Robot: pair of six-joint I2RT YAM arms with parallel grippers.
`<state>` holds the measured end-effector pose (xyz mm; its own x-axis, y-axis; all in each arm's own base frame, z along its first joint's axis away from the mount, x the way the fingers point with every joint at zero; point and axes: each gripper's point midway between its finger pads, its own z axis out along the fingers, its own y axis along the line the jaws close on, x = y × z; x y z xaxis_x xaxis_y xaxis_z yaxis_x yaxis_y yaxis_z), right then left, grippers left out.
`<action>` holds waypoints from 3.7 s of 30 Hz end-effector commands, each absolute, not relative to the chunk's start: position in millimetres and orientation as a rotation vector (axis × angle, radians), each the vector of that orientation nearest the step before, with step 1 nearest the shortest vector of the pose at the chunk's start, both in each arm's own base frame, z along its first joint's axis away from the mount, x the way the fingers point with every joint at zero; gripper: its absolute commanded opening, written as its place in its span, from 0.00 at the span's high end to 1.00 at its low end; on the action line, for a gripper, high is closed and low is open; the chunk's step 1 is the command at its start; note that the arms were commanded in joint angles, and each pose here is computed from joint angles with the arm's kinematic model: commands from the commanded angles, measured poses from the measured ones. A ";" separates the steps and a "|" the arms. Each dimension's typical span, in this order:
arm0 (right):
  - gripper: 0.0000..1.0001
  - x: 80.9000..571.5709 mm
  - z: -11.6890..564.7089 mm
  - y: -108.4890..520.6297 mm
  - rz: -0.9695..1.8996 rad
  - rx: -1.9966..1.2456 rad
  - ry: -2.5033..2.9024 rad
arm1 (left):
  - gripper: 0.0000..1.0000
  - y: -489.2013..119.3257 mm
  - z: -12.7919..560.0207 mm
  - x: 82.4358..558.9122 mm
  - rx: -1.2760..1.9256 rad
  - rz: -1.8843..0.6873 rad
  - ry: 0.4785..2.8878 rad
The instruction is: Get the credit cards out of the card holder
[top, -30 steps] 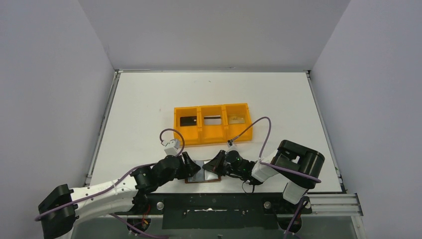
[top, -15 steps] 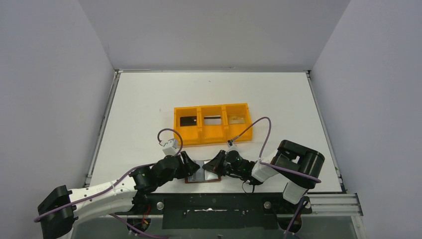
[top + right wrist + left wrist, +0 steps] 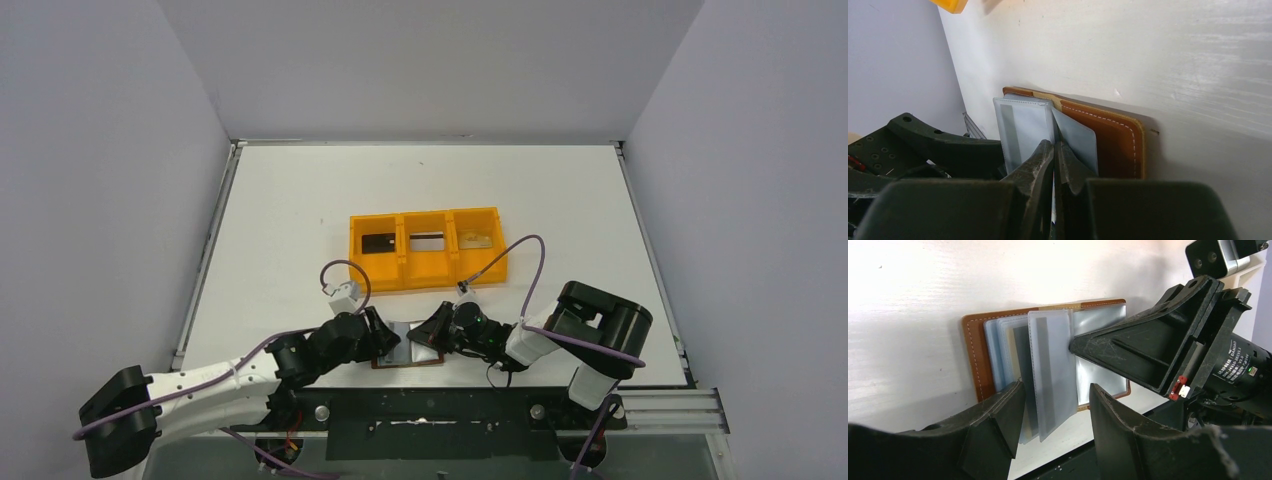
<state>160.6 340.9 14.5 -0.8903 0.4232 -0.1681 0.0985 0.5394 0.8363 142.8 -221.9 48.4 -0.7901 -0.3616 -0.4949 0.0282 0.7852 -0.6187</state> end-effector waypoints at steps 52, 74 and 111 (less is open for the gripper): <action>0.69 174.9 124.1 233.9 0.986 0.312 2.097 | 0.52 -303.6 102.3 160.3 -0.034 -1.083 2.243; 0.84 154.7 92.6 312.3 0.885 -0.070 2.333 | 0.53 -254.2 84.0 159.3 -0.216 -0.931 2.282; 0.90 142.7 -15.6 245.7 0.685 0.264 2.550 | 0.55 -298.9 64.7 158.2 -0.060 -0.953 2.402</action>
